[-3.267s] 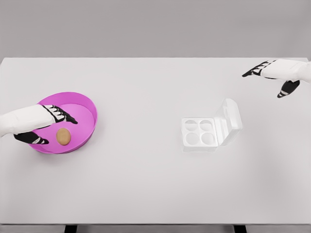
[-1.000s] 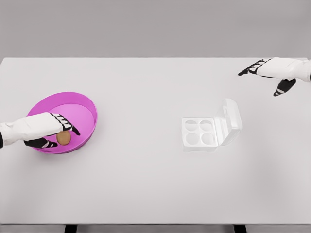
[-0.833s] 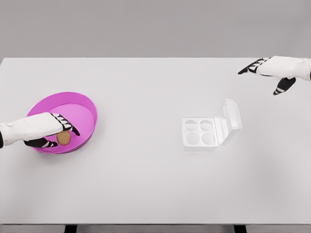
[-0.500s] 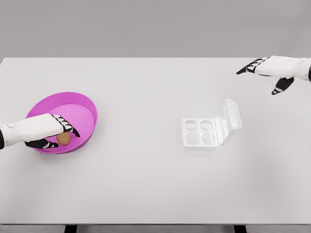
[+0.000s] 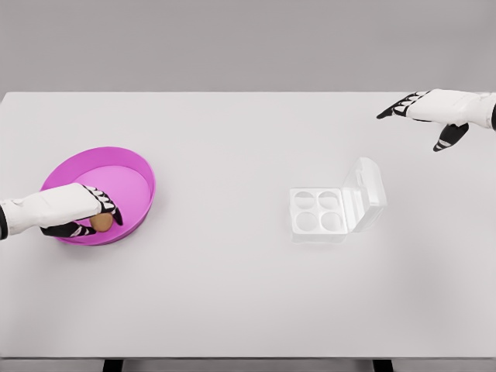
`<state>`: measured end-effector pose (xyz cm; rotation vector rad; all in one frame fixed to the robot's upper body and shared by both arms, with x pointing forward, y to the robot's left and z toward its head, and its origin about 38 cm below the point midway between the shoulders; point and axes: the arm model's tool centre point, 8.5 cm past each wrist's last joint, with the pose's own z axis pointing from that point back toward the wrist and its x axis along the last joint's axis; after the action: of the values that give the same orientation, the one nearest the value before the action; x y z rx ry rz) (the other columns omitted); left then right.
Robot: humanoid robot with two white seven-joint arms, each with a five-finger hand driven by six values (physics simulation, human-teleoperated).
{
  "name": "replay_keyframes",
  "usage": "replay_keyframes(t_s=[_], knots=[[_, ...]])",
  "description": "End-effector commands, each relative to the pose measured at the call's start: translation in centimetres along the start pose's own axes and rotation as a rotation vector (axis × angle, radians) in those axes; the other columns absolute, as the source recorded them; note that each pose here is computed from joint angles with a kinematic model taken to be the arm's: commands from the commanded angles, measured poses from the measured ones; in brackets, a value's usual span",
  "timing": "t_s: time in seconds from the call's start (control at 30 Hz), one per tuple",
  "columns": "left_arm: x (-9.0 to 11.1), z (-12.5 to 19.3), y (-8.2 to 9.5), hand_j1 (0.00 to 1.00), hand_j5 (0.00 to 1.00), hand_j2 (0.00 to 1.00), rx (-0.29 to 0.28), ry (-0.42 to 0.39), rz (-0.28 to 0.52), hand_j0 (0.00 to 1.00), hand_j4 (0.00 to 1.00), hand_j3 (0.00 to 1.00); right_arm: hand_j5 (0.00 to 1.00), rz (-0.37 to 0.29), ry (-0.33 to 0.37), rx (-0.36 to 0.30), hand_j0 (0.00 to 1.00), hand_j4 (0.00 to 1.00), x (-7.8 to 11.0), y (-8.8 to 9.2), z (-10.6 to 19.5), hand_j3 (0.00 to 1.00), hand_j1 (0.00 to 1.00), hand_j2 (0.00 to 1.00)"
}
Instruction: Pack egg into the box and close the box lid
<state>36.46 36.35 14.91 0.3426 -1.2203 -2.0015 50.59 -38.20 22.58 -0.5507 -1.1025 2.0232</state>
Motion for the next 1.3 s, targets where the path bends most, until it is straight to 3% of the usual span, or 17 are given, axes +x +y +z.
replay_keyframes(t_s=[0.0, 0.27, 1.03, 1.27], knots=[[0.0, 0.0, 0.1, 0.51, 0.51, 0.51, 0.004, 0.000, 0.005, 0.51, 0.51, 0.51, 1.00, -0.004, -0.001, -0.005, 1.00, 1.00, 0.0, -0.1, 0.0, 1.00, 1.00, 1.00], [-0.1, 0.1, 0.3, 0.45, 0.45, 0.45, 0.009, 0.001, 0.004, 0.45, 0.45, 0.45, 1.00, -0.003, -0.002, -0.006, 1.00, 1.00, 0.1, -0.1, 0.0, 1.00, 1.00, 1.00], [0.4, 0.4, 2.4, 0.41, 0.41, 0.41, 0.080, -0.025, -0.002, 0.41, 0.41, 0.41, 1.00, -0.003, -0.002, -0.006, 1.00, 1.00, 0.1, -0.1, 0.0, 1.00, 1.00, 1.00], [0.9, 0.6, 4.2, 0.36, 0.36, 0.36, 0.128, -0.051, -0.010, 0.36, 0.36, 0.36, 1.00, -0.002, -0.002, -0.007, 1.00, 1.00, 0.1, -0.2, 0.0, 1.00, 1.00, 1.00]])
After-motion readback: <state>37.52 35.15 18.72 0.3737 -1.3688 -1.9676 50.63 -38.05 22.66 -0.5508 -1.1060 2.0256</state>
